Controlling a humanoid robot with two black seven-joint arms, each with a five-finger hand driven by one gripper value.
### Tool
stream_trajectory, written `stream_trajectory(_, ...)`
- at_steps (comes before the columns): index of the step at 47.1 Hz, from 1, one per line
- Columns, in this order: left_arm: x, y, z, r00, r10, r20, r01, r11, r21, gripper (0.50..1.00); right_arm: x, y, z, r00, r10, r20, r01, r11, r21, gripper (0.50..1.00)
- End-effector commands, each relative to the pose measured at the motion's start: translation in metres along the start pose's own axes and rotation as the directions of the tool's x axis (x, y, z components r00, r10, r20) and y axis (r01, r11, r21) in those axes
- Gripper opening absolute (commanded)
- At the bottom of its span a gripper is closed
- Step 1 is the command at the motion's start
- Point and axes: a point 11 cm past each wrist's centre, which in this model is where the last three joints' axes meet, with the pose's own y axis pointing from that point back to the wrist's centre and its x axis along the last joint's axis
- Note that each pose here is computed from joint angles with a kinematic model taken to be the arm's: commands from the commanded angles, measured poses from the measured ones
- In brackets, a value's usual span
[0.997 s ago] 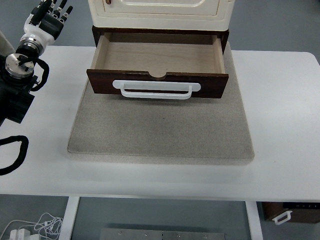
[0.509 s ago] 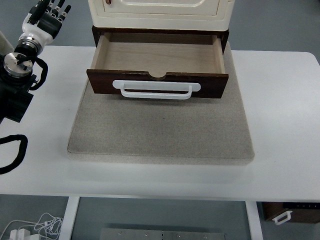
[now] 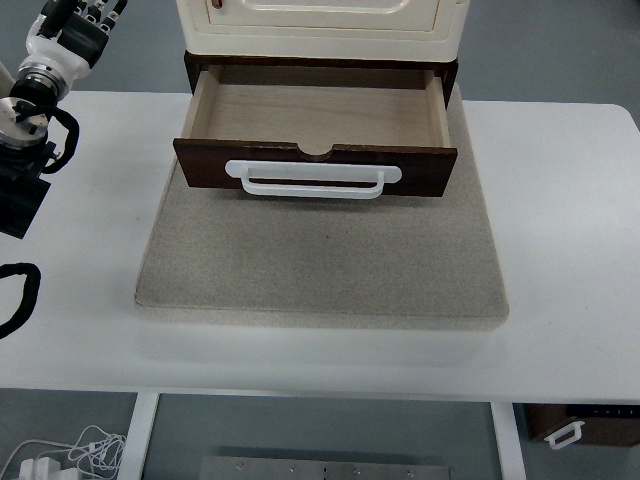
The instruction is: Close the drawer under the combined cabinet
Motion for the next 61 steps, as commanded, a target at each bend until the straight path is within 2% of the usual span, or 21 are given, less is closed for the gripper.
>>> stream_trajectory(1,-0.004,-0.002,0.012,1.0,-0.008,0.011,0.008,1.0,-0.018,1.0,0.0,0.0,0.0,1.0,0.0,-0.001,0.0,1.0,0.0,0.952)
stream_trajectory(12,-0.028,-0.007,0.057,0.997,-0.058,0.044,0.062,0.994,-0.088,1.0,0.0,0.0,0.0,1.0,0.0,0.001,0.0,1.0,0.0,0.952)
stream_trajectory(24,-0.078,-0.007,0.096,0.977,-0.19,0.1,0.202,0.97,-0.134,1.0,0.0,0.0,0.0,1.0,0.0,0.0,0.0,1.0,0.0,0.952)
stream_trajectory(32,-0.106,0.002,0.124,0.951,-0.266,0.156,0.29,0.944,-0.16,1.0,0.0,0.0,0.0,1.0,0.0,0.001,0.0,1.0,0.0,0.952)
stream_trajectory(40,-0.143,0.021,0.15,0.894,-0.361,0.266,0.409,0.9,-0.151,1.0,0.0,0.0,0.0,1.0,0.0,0.0,0.0,1.0,0.0,0.952)
stream_trajectory(54,-0.198,0.048,0.15,0.773,-0.506,0.382,0.568,0.821,-0.063,1.0,0.0,0.0,0.0,1.0,0.0,0.0,0.0,1.0,0.0,0.952)
stream_trajectory(61,-0.229,0.064,0.131,0.679,-0.581,0.449,0.647,0.763,0.008,1.0,0.0,0.0,0.0,1.0,0.0,0.001,0.0,1.0,0.0,0.952)
